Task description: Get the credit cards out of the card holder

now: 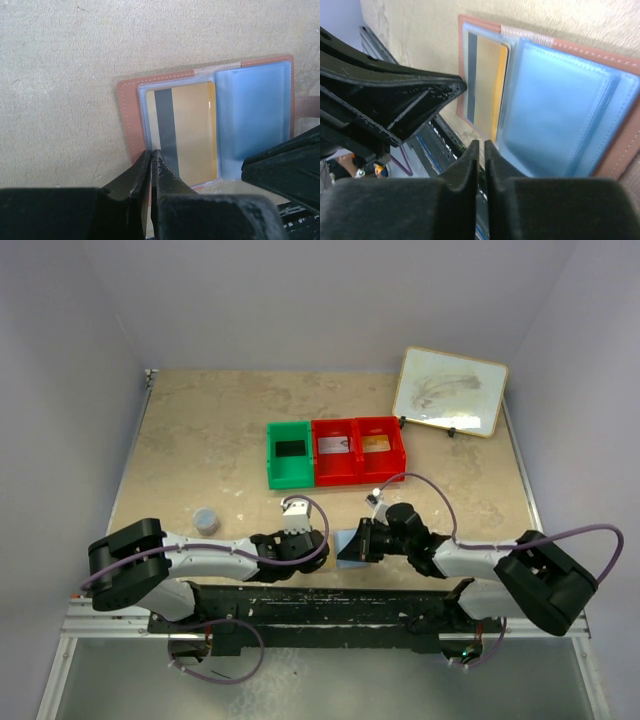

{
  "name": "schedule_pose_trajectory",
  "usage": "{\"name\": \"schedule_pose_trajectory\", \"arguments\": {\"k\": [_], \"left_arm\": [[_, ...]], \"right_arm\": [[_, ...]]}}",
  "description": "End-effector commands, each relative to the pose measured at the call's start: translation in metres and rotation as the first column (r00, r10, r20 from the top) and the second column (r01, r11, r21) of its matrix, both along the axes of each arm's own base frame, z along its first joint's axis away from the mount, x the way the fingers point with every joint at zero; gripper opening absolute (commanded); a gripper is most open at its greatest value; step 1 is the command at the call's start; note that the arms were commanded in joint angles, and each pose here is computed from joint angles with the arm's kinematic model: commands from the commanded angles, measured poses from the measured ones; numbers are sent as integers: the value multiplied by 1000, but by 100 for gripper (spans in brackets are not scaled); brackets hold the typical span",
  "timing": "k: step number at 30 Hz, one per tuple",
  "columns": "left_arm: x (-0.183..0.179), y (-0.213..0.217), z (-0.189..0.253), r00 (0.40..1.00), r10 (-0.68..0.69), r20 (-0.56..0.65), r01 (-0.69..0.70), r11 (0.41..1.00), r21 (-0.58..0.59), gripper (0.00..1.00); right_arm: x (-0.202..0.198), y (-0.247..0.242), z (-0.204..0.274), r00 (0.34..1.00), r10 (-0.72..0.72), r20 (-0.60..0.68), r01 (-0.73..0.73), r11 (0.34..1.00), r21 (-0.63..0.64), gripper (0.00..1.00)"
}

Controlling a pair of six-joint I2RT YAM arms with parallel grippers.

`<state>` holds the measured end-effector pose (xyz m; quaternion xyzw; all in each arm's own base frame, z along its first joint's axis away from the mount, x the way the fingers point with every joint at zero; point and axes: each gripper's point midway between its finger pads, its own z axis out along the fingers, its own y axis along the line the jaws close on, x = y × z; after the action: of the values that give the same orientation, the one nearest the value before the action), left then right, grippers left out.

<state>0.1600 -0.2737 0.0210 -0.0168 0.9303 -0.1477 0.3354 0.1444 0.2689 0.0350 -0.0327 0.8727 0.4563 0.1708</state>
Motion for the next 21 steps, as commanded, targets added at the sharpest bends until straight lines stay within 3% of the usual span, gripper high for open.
{"name": "schedule_pose_trajectory", "arguments": {"k": [1,4,12,21], "left_arm": [[-10,15,-20,998,-25,-55,30,996,86,0],[-9,19,-21,998,-25,-49,30,994,101,0],[-9,23,-21,999,-22,-45,27,992,121,0],[-7,21,-19,999,-22,-40,27,993,118,0]], "right_arm": [[22,4,23,993,-116,27,114,993,41,18],[32,8,31,991,-116,60,115,993,18,29],[41,25,23,998,-44,39,45,999,-18,36],[36,17,-6,998,-57,-27,54,993,-102,38]]}}
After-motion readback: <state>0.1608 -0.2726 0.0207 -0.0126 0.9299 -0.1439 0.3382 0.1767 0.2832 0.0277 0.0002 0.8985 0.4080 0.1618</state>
